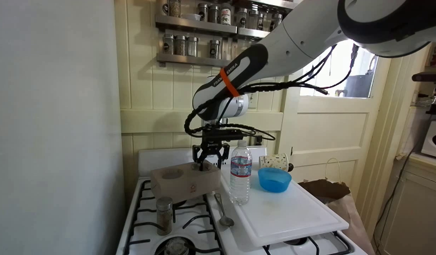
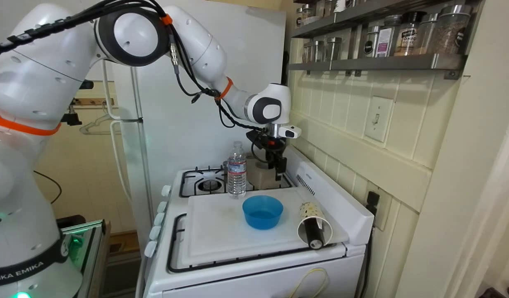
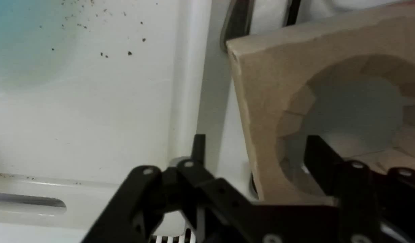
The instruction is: Move the box to the right.
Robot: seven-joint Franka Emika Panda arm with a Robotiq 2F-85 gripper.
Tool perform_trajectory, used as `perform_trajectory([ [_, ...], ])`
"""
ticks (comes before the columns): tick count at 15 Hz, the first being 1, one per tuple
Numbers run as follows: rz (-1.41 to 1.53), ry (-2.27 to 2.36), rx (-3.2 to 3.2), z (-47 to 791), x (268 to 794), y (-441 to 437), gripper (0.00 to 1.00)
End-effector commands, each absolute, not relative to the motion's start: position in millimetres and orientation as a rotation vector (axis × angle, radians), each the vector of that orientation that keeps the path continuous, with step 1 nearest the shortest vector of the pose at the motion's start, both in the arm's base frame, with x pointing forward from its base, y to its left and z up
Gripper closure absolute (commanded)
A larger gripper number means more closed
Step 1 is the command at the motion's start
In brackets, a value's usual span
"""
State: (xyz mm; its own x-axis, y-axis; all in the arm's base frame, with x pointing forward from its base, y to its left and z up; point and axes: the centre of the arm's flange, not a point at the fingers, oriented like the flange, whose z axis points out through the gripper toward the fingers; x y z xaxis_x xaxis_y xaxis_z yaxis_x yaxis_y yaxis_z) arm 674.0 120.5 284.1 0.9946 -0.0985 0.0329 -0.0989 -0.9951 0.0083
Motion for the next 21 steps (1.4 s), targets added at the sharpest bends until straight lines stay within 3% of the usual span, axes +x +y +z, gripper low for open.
perform_trajectory([
  [1, 0.027, -0.135, 3.141, 274.1, 678.4, 122.3, 0.55],
  [6, 0.032, -0.114, 3.139, 277.5, 673.5, 124.8, 0.95],
  [7, 0.033, -0.110, 3.140, 278.2, 673.6, 125.4, 0.99],
  [13, 0.096, 0.015, 3.132, 294.3, 654.1, 124.3, 0.98],
  [21, 0.307, 0.103, 3.162, 317.2, 609.3, 60.7, 0.98],
])
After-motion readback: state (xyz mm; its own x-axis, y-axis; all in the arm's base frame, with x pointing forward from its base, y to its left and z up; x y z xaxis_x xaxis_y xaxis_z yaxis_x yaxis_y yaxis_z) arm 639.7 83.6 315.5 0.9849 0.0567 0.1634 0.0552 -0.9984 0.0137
